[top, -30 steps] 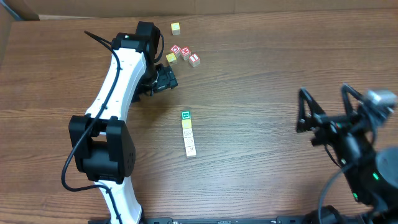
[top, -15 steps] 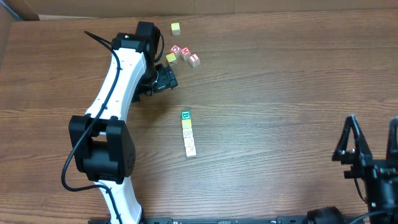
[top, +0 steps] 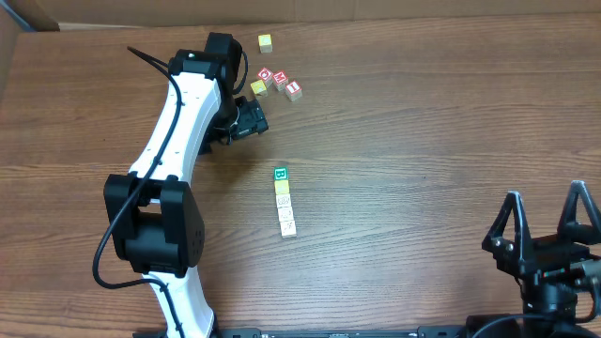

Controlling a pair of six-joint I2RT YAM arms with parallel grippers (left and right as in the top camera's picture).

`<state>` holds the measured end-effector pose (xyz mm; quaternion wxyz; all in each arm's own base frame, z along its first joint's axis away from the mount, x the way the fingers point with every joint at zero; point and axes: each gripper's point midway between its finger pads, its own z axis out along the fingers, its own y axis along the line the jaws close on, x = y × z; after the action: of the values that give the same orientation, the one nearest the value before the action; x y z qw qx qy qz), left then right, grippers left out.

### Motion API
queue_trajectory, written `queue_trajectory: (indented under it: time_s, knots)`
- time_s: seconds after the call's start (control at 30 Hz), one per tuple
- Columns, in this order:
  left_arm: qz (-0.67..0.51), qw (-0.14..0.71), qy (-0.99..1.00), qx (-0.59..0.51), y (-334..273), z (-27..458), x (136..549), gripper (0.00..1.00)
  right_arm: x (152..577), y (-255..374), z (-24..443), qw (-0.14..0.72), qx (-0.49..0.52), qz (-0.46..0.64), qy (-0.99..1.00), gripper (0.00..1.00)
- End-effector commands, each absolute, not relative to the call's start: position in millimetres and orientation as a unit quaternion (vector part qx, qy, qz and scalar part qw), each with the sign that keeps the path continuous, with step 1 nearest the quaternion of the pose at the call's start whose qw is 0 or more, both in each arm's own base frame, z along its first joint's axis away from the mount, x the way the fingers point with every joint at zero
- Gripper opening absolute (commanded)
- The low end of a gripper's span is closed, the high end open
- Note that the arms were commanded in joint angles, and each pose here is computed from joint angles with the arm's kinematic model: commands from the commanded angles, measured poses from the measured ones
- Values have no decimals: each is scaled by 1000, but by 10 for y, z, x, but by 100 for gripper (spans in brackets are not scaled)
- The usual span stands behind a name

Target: Flip 5 blocks

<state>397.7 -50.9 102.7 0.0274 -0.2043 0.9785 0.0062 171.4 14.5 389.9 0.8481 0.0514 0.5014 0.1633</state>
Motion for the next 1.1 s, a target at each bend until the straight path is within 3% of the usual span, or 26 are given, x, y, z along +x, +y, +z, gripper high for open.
queue_trajectory:
  time_s: [0.0,0.27,0.63,1.07]
  knots:
    - [5,34,978,-206,-504,1064,4019,100,1665,197,3948,869,31,173,463,100]
    - [5,34,978,-206,-504,1064,4019,100,1546,191,3948,912,18,178,370,100]
    - [5,34,978,-206,-504,1064,4019,100,1917,211,3284,884,27,175,433,100]
    - [5,34,978,-206,-504,1064,4019,100,2428,276,2078,735,55,162,657,100]
